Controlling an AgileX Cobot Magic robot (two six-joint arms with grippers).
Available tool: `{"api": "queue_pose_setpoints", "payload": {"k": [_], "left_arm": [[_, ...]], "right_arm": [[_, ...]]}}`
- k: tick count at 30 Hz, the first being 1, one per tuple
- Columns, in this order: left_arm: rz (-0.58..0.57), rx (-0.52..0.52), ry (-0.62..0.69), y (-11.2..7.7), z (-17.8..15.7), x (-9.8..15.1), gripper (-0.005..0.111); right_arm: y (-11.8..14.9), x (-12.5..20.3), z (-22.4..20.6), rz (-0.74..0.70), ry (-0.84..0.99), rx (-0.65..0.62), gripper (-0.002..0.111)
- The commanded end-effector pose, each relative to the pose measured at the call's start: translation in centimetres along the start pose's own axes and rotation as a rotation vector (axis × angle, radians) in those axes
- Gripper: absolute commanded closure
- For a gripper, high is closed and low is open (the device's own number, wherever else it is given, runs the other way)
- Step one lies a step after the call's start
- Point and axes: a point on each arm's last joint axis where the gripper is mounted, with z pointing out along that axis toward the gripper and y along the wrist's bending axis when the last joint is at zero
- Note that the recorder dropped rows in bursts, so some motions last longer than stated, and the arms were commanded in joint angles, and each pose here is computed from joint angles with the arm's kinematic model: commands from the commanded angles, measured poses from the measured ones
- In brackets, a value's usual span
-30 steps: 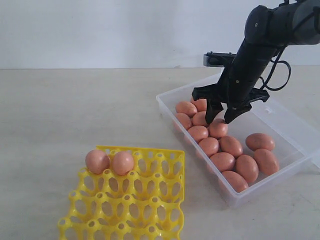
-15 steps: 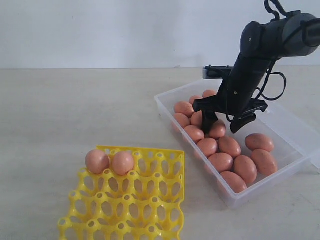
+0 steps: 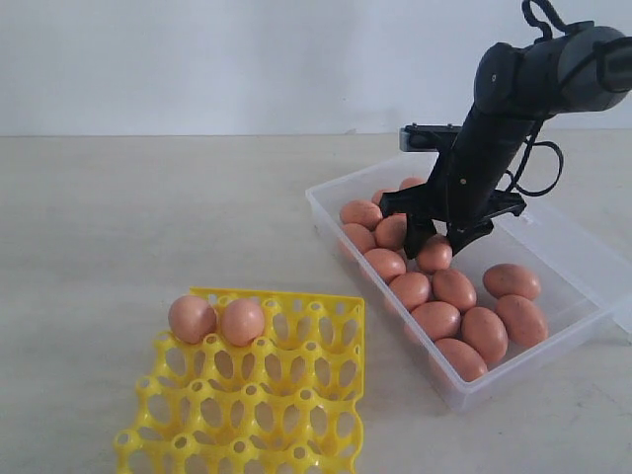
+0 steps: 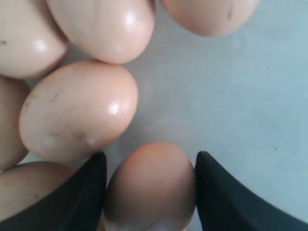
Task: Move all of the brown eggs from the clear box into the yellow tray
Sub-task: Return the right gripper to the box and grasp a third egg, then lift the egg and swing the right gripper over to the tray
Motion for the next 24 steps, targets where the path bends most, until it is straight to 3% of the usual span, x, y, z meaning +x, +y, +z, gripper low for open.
{"api": "queue_pose_setpoints", "payload": {"k": [1,5,7,16,21,24], "left_arm": [[-0.01,-0.002,-0.014,0.0,0.0,-0.2,0.103],[-0.01,-0.002,-0.014,0.0,0.0,-0.2,0.103],[-0.01,-0.002,-0.014,0.0,0.0,-0.2,0.103],[-0.01,-0.002,-0.014,0.0,0.0,-0.2,0.103],[-0.01,-0.002,-0.014,0.0,0.0,-0.2,0.103],[-0.01,-0.002,-0.014,0.0,0.0,-0.2,0.103]], "right_arm": [[-0.1,-0.2,-0.3,0.011,-0.016,0.0,0.069],[-0.1,-0.2,-0.3,0.012,-0.018,-0.001,0.099],[-0.1,-0.2,-0.4,0.014,-0.019,-0.002,0.109],[0.8,-1.1,-5.5,-0.015,-0.205,-0.002,0.108],[2.9,-1.7,-9.8,-0.102,-0.409,-0.002,0.108],[5.1,-1.8,-12.2,-0.175,-0.646,0.003,0.108]]}}
